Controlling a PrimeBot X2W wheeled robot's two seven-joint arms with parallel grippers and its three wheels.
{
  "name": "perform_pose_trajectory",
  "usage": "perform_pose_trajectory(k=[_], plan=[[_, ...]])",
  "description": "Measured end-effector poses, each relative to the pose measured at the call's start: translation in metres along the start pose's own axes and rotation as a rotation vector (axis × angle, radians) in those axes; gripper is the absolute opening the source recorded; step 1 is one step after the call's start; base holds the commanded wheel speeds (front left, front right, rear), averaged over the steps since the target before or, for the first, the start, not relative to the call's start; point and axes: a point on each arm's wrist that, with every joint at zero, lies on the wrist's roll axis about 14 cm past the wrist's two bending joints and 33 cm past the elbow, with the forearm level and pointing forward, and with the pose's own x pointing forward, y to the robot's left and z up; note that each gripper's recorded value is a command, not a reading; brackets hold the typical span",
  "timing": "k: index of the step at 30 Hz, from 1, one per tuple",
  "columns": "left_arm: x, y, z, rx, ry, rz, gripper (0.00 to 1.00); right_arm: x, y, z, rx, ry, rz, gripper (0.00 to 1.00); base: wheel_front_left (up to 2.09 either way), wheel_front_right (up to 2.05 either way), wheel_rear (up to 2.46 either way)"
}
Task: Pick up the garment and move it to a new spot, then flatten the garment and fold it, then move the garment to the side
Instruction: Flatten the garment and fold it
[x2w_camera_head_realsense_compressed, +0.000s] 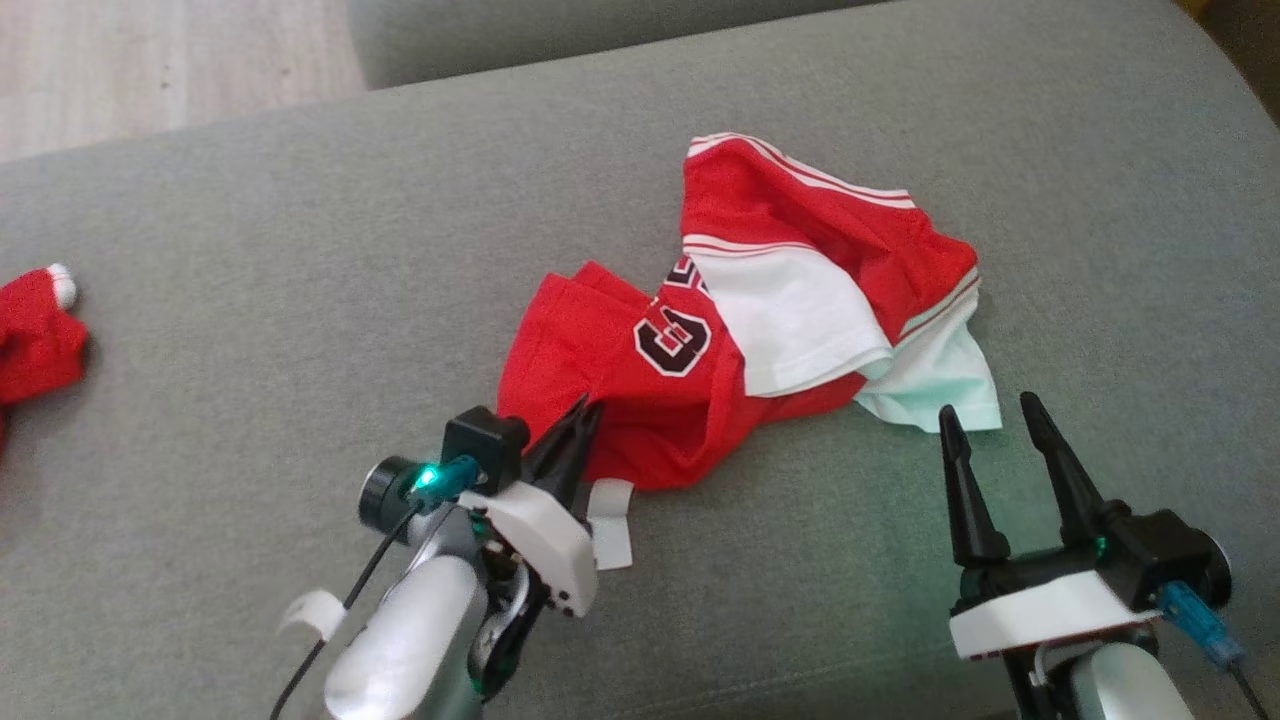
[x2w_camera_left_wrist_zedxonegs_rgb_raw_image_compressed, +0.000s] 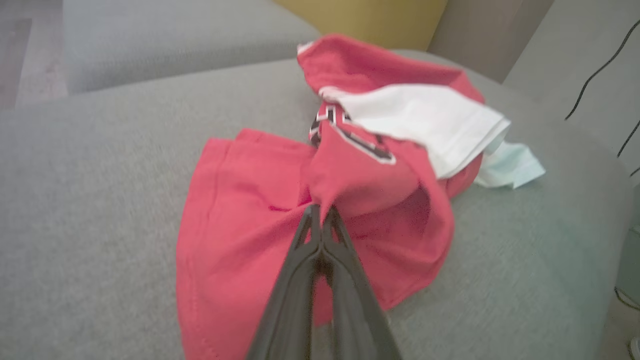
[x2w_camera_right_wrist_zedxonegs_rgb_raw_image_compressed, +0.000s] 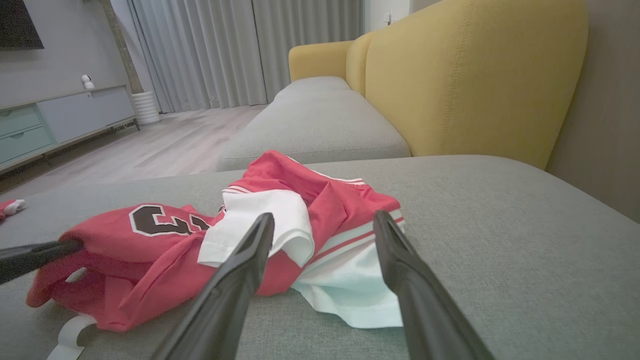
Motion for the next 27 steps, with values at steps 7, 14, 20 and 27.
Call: perform_pose_trajectory(k=[7, 14, 20, 27], plan=[[-0.037, -0.013, 0.052, -0.071, -0.138, 0.023, 0.00, 0.003, 0.011, 0.004, 0.004, -0.017, 0.036, 1.00, 0.00, 0.00, 0.00], [-0.094, -0.018, 0.119, -0.038, -0.276, 0.049, 0.00, 0.006, 0.032, 0.004, 0.008, -0.018, 0.103, 1.00, 0.00, 0.00, 0.00], [-0.118, -0.030, 0.159, 0.018, -0.346, 0.027, 0.00, 0.007, 0.043, 0.008, 0.008, -0.030, 0.139, 1.00, 0.00, 0.00, 0.00], [-0.081, -0.011, 0.148, 0.044, -0.185, -0.023, 0.00, 0.002, 0.040, 0.001, 0.012, -0.009, 0.123, 1.00, 0.00, 0.00, 0.00]])
